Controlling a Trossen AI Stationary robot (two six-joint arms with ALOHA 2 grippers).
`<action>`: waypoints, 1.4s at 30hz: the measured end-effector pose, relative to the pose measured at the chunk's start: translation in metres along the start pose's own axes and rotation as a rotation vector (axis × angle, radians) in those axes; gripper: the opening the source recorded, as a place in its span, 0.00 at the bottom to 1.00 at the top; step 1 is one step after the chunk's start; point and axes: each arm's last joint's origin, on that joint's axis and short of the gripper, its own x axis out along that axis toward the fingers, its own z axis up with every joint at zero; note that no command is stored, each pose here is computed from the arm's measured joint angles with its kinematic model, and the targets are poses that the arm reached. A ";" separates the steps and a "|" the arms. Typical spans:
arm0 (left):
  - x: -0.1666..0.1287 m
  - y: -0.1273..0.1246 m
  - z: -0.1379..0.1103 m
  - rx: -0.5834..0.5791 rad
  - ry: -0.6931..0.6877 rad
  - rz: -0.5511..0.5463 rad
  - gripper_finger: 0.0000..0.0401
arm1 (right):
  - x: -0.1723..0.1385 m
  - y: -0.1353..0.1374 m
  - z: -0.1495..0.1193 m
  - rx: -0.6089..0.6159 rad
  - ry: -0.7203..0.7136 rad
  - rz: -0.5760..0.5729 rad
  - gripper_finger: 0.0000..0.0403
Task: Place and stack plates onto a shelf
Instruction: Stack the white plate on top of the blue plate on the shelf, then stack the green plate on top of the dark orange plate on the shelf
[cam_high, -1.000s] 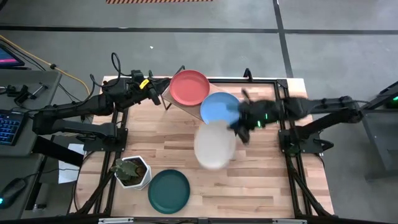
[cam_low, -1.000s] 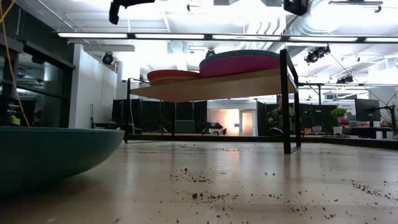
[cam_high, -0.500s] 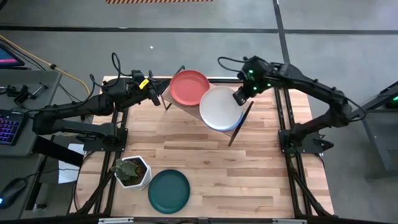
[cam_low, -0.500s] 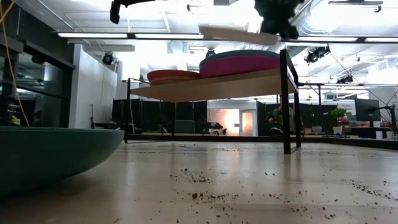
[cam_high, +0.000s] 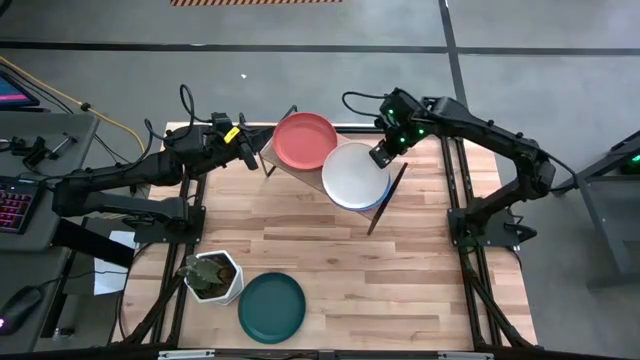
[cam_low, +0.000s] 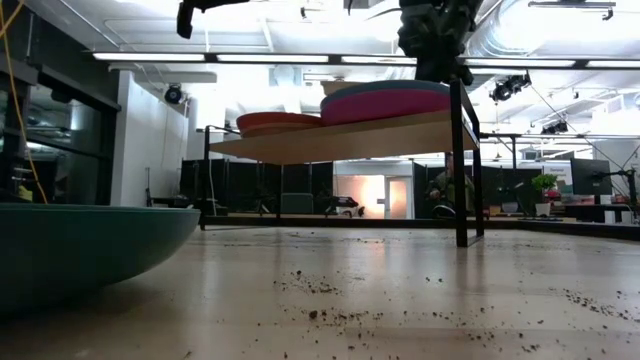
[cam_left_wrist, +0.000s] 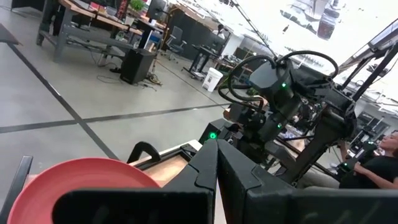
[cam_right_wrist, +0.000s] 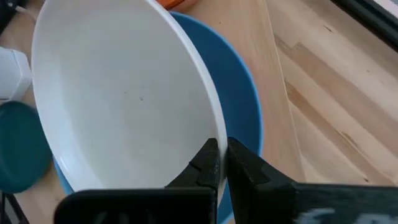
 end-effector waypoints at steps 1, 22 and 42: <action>0.000 0.000 0.000 0.000 0.000 0.000 0.00 | 0.000 0.000 0.000 -0.009 0.000 0.001 0.00; 0.000 0.002 -0.002 0.012 0.015 0.033 0.00 | -0.010 0.005 0.000 -0.139 -0.006 0.082 0.47; -0.002 -0.009 -0.007 0.137 0.129 -0.257 0.00 | -0.038 0.019 -0.118 -0.163 -0.678 0.506 0.47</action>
